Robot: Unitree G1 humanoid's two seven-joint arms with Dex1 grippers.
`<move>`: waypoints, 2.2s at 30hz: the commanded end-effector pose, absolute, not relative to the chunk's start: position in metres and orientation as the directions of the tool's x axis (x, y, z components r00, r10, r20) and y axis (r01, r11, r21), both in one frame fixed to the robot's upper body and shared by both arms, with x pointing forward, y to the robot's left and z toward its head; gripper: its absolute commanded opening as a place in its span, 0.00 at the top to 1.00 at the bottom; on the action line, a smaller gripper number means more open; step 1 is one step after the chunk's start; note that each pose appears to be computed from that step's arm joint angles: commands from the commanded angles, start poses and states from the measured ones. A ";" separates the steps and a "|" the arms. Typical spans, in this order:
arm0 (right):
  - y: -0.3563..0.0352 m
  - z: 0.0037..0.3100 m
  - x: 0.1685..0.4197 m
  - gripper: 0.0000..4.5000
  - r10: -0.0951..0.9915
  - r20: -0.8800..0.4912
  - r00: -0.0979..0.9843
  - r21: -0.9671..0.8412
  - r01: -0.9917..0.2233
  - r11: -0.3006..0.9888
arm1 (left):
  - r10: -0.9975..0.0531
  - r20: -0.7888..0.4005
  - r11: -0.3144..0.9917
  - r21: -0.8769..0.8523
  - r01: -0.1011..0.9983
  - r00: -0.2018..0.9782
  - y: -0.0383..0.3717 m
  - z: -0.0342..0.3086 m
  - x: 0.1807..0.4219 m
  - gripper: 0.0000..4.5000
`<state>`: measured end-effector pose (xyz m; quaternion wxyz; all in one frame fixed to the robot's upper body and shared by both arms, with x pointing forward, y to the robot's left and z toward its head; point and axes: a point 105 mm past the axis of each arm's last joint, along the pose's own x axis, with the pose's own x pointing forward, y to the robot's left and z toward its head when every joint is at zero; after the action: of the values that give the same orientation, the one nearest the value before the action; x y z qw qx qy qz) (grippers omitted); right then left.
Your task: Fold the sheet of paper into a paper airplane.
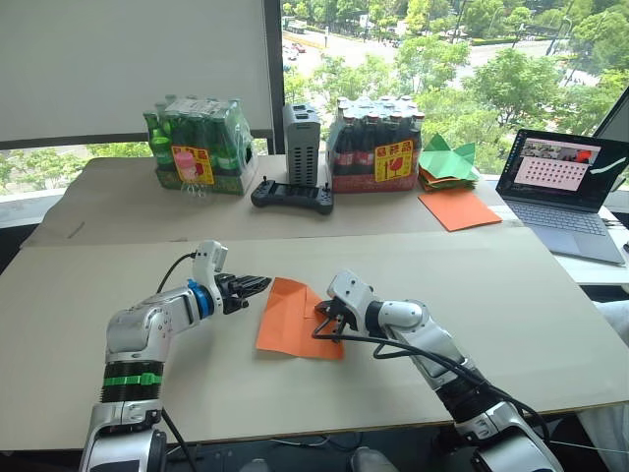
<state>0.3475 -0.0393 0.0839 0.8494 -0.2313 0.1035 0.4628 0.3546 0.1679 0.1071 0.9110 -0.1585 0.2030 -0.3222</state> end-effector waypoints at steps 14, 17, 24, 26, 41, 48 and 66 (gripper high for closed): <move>-0.050 0.063 0.346 1.00 0.694 -0.463 0.551 -0.276 -0.834 0.478 | -0.715 -0.171 0.660 -0.484 0.575 0.677 0.141 0.118 0.359 0.63; -0.050 0.063 0.346 1.00 0.692 -0.462 0.554 -0.276 -0.832 0.482 | -0.715 -0.169 0.660 -0.482 0.576 0.678 0.140 0.119 0.362 0.63; -0.051 0.063 0.346 1.00 0.688 -0.461 0.561 -0.277 -0.827 0.488 | -0.722 -0.175 0.658 -0.474 0.585 0.669 0.137 0.117 0.364 0.63; -0.052 0.063 0.346 1.00 0.687 -0.461 0.562 -0.278 -0.827 0.490 | -0.722 -0.176 0.658 -0.473 0.585 0.670 0.136 0.116 0.364 0.63; -0.054 0.063 0.346 1.00 0.683 -0.465 0.564 -0.280 -0.825 0.491 | -0.743 -0.186 0.668 -0.271 0.693 0.643 0.124 0.131 0.361 0.99; -0.054 0.063 0.346 1.00 0.680 -0.466 0.566 -0.281 -0.824 0.492 | -0.760 -0.260 0.616 0.000 0.787 0.595 0.110 0.128 0.349 0.99; -0.056 0.067 0.353 1.00 0.665 -0.447 0.598 -0.285 -0.800 0.528 | -0.675 -0.415 0.334 0.565 0.754 0.610 0.107 0.105 0.345 0.99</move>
<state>0.3507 -0.0435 0.0861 0.8583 -0.2331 0.0991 0.4463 0.3436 0.1090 0.0983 0.8258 0.3423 0.0746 -0.4418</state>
